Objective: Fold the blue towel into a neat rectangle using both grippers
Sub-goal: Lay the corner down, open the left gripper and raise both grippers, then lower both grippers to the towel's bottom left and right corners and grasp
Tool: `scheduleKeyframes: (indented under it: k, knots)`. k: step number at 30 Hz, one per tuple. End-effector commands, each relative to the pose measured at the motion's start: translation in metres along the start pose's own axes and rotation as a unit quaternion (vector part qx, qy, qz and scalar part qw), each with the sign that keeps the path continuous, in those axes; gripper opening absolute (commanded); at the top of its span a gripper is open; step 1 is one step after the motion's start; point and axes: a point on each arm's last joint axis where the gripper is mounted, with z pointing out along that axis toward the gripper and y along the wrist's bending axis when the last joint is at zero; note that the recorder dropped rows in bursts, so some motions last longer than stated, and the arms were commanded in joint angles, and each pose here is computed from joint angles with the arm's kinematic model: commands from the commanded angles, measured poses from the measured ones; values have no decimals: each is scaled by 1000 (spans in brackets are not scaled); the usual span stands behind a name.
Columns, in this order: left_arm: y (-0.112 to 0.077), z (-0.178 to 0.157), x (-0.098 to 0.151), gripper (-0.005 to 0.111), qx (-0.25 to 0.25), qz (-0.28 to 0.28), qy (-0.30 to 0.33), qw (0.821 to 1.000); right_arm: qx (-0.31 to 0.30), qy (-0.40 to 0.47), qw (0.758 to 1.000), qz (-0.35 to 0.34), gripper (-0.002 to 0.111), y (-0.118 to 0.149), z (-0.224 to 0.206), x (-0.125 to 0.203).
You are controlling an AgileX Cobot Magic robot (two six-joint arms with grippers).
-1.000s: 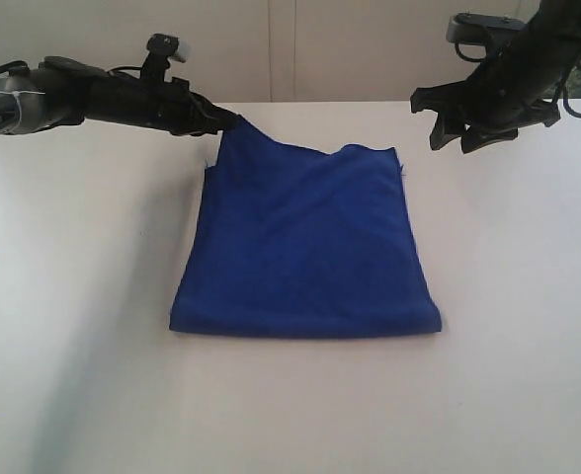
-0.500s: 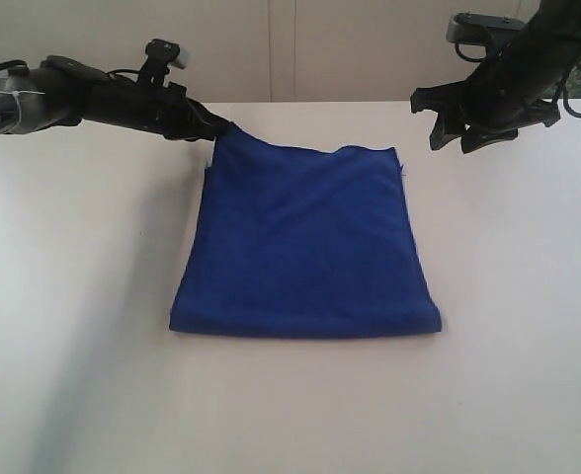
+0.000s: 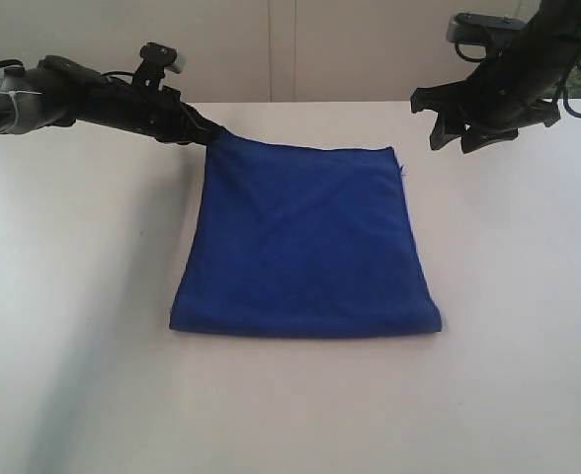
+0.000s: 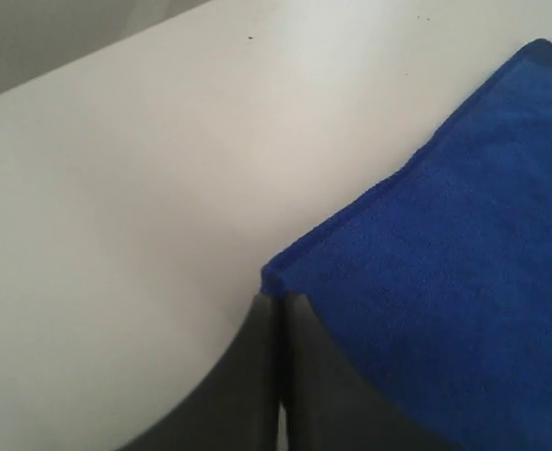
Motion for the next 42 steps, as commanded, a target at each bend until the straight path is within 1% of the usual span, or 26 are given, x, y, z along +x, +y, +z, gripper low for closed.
scheduleKeyframes:
  k: [1, 9, 10, 12, 16, 18, 20, 21, 23, 25, 27, 29, 31, 34, 36, 37, 40, 41, 42]
  knots:
    - [2, 4, 7, 0, 5, -13, 2, 1000, 0, 1, 1000, 2, 42, -1, -1, 1]
    - [3, 8, 14, 0, 6, -11, 9, 1000, 0, 1, 1000, 2, 42, -1, -1, 1]
    - [3, 8, 14, 1, 6, -8, 10, 1000, 0, 1, 1000, 2, 42, -1, -1, 1]
    - [4, 8, 15, 8, 5, -4, 14, 1000, 0, 1, 1000, 2, 42, -1, -1, 1]
    - [6, 8, 16, 32, -9, 5, 24, 1000, 0, 1, 1000, 2, 42, -1, -1, 1]
    - [6, 8, 17, 42, -11, 7, 28, 1000, 0, 1, 1000, 2, 42, -1, -1, 1]
    - [7, 7, 19, 47, -15, 17, 36, 999, 0, 1, 1000, 2, 42, -1, -1, 1]
    - [8, 7, 19, 47, -17, 16, 39, 999, 0, 1, 1000, 2, 42, -1, -1, 1]
    - [7, 5, 16, 47, -18, 8, 42, 999, -2, 0, 1000, 3, 42, -1, -1, 1]
    - [4, -2, 7, 47, -16, 2, 40, 999, -4, 0, 1000, 6, 42, 0, -1, 1]
    - [0, -10, -3, 46, -15, 8, 48, 999, -5, 5, 1000, 6, 42, 0, -1, 2]
    - [-4, -20, -10, 44, -17, 17, 70, 997, -9, 13, 1000, 8, 40, 1, -1, 3]
    - [-8, -32, -17, 41, -18, 25, 102, 994, -15, 20, 1000, 5, 35, 2, -1, 4]
    - [-13, -52, -28, 31, -35, 16, 145, 989, -27, 32, 999, 0, 26, 4, -1, 7]
    - [-18, -63, -34, 23, -43, -12, 168, 985, -39, 39, 998, 0, 22, 6, -1, 8]
    - [-20, -66, -36, 19, -41, -27, 172, 984, -47, 44, 998, -3, 20, 8, -1, 9]
    - [-30, -75, -42, 3, -21, -46, 188, 981, -64, 62, 996, -8, 12, 11, -2, 12]
    - [-35, -76, -43, 0, -7, -48, 197, 979, -66, 70, 995, -10, 8, 12, -2, 14]
    - [-39, -77, -44, 0, 2, -50, 204, 978, -68, 80, 994, -14, 5, 12, -3, 16]
